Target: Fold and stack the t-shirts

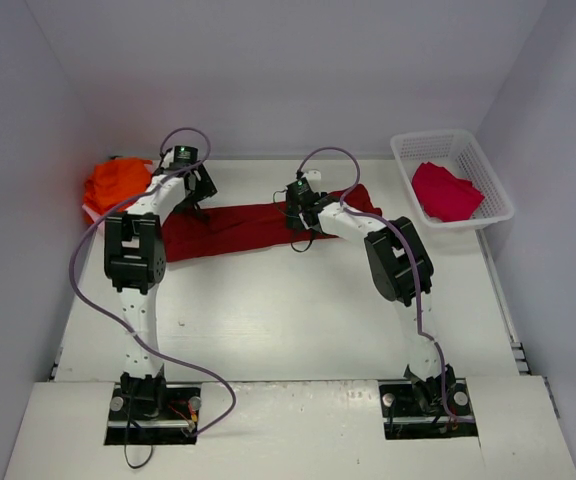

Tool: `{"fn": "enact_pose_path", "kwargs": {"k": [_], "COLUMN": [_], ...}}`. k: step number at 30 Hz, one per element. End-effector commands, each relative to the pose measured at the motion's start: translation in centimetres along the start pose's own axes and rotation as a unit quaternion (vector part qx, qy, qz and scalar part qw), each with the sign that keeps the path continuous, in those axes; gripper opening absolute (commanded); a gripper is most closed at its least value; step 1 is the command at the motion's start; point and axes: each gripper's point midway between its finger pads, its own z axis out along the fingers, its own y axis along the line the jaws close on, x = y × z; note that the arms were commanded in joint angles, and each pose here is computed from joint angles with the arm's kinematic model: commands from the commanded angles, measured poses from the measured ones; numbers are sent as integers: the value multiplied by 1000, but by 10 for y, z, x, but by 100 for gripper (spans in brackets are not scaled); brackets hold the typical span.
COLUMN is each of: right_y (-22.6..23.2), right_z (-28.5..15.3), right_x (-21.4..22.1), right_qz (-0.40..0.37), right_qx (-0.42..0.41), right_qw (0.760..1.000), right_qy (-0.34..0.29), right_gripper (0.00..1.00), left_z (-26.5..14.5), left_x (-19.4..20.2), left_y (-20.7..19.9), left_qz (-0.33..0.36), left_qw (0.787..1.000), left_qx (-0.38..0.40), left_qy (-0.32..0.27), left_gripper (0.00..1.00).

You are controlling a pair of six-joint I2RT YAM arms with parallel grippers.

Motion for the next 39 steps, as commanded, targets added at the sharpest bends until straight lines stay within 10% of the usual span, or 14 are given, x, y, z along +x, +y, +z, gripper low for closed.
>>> {"fn": "enact_pose_path", "kwargs": {"k": [1,11,22,39], "right_y": [-16,-14,-11,-9], "right_z": [2,-1,-8,-14], "right_x": [18,20,15,8], "right_qz": [-8,-6,-2,2], "right_qx": [20,15,7,3], "right_qw": [999,999,1000,1000], "right_qy": [28,30,25,18], "right_gripper": [58,58,58,58], "left_z": [-17,-54,-103,-97], "left_x": [-51,-77,-14,37], "left_y": [3,-11,-67,-35], "left_qz": [-12,-30,-13,-22], "left_qw": [998,995,992,998], "left_qx": [4,49,109,62], "left_qy": [-56,-83,-58,-17], "left_gripper": [82,82,82,82]}}
